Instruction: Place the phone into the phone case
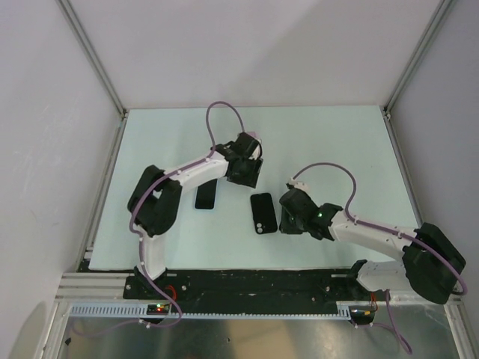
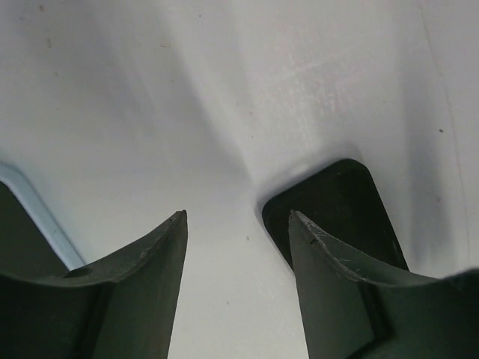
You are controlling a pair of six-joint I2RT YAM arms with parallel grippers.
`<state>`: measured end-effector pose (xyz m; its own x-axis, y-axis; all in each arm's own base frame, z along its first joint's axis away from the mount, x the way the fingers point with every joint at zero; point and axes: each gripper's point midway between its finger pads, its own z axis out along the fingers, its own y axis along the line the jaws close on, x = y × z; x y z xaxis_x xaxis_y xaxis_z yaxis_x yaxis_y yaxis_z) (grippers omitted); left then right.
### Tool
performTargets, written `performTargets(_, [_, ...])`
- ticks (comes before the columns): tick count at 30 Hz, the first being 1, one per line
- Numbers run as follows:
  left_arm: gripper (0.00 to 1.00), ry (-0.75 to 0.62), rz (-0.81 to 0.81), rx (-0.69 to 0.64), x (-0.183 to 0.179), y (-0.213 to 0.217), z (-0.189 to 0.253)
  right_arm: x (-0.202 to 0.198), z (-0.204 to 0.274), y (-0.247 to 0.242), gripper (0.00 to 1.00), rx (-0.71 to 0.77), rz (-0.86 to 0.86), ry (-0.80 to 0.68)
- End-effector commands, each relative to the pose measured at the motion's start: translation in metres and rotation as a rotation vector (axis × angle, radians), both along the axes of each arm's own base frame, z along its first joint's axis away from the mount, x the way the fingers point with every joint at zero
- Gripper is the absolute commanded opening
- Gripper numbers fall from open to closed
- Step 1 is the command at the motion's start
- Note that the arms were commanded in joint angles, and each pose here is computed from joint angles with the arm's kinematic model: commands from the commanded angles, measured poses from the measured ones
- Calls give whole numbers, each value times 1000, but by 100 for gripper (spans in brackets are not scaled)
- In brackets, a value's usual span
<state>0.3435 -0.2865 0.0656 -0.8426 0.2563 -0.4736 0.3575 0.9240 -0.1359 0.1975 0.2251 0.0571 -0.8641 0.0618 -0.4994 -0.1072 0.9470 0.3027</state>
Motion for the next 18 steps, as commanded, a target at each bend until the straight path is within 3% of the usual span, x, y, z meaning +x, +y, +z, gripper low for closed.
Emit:
performTargets(1, [59,-18,-34,12,13,-12,-5,-15,-4,-1,22,49,-65,16])
performTargets(6, [57,-2,-34,30,12,-17,-17,-25,-14,6,18,60,-58,37])
performTargets(10, [56,-89,85,62,33,-1,2,-16,-8,2,17,78,-73,19])
performTargets(14, [77,-204,297,46,77,22,38,-2,7,-7,20,105,-96,-21])
performTargets(18, [94,-254,391,35,115,21,47,8,17,-16,30,130,-108,-46])
